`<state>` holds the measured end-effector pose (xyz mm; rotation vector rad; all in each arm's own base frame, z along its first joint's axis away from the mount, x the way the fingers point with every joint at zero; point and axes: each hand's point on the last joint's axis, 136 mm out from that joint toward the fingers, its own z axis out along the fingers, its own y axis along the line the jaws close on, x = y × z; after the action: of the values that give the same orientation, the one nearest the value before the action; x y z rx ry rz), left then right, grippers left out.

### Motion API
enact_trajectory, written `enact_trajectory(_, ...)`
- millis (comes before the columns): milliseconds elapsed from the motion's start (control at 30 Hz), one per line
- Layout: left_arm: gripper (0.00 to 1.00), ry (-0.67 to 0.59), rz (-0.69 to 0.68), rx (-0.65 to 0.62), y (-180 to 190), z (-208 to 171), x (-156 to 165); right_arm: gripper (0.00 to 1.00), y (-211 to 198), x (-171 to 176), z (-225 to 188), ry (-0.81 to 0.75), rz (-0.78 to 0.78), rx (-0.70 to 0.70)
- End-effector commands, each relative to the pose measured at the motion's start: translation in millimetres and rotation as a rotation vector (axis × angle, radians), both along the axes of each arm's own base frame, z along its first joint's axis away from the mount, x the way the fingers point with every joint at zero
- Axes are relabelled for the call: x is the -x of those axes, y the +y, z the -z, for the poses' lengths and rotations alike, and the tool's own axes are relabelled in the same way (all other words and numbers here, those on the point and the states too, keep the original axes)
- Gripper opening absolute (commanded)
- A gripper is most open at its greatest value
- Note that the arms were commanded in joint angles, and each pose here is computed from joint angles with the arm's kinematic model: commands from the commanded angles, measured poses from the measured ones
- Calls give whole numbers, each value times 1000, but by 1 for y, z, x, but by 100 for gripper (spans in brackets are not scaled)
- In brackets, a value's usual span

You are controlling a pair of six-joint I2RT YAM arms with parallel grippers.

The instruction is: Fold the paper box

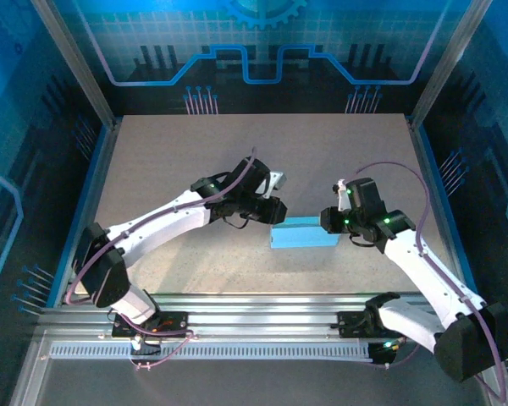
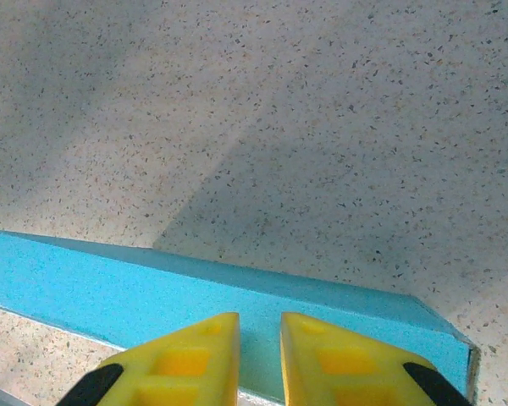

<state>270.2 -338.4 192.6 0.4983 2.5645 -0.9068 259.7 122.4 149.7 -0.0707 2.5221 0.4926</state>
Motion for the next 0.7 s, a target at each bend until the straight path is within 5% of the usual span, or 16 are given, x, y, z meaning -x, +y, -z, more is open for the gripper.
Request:
enact_trajectory(0, 19, 32, 40, 30, -13, 11, 1, 22, -1, 9, 11, 28, 0, 15)
enact_trajectory(233, 9, 45, 53, 3, -4, 39, 9, 21, 0, 10, 15, 28, 2, 10)
enact_trajectory(667, 8, 34, 73, 57, 1, 54, 13, 20, 8, 11, -5, -19, -26, -53)
